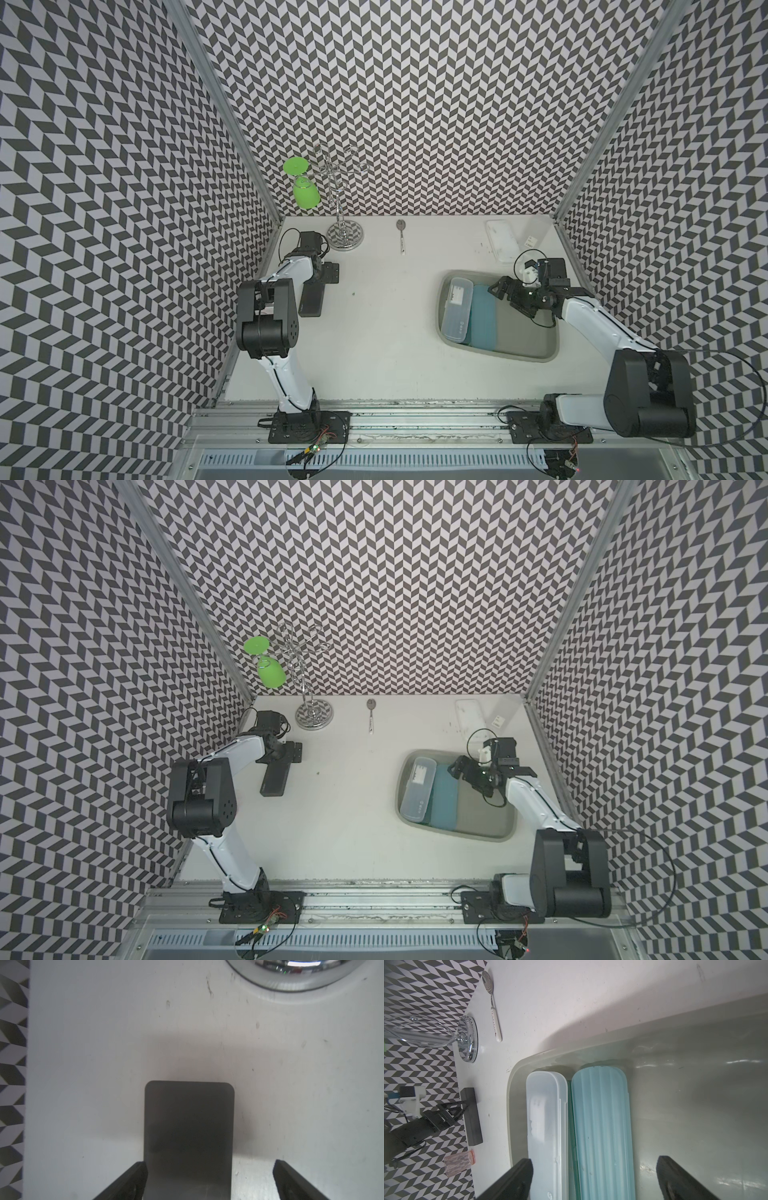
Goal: Put the pencil case into the storage box
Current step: Pick up the pencil case from the center of the board.
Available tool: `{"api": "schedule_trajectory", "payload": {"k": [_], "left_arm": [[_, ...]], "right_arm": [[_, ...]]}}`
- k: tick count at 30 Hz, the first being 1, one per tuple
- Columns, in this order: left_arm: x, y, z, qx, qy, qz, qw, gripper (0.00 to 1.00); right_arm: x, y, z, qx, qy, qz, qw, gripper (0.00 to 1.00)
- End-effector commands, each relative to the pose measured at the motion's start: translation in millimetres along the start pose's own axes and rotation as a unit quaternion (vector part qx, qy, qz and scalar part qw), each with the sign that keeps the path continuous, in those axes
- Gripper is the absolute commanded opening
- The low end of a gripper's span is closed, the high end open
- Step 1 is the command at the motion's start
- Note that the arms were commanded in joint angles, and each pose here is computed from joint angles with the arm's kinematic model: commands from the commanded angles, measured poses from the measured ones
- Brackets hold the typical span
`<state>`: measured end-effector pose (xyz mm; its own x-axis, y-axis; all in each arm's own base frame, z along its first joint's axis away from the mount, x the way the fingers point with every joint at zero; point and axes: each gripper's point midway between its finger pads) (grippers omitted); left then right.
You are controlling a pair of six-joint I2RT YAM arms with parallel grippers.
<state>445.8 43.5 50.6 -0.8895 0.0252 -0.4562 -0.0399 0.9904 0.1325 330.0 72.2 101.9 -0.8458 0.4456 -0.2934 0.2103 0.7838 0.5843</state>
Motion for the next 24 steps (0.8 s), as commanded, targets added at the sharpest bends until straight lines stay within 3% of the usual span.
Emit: {"api": "schedule_trajectory", "payload": {"k": [1,7,16,24], "left_arm": [[-18.3,12.0,-0.1,0.006,-0.024,-0.014,1.000,1.00],[-10.4,25.9,9.0,0.007,-0.012,-0.038,0.999,1.00],[6.1,18.5,18.2,0.025,0.015,-0.042,0.999,1.00],[15.9,9.6,24.6,0.050,0.035,-0.046,0.997,0.86]], "right_arm": [[-10.6,4.7,-0.3,0.004,-0.010,-0.013,1.000,0.97],[-14.9,6.1,1.7,0.007,-0.008,-0.013,1.000,0.97],[-25.0,8.7,3.0,0.013,-0.011,-0.014,1.000,0.97],[-32.4,7.1,-1.2,0.028,-0.021,-0.021,0.999,0.97]]}}
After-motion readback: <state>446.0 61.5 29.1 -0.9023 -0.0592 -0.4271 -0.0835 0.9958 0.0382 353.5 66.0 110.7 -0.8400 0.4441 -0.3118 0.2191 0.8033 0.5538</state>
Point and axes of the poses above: each gripper's point midway between its finger pads, its own z axis out along the fingers, its own y axis along the line the jaws close on, x = y × z, and after that the axes turned 2 degrees about z, right-handed
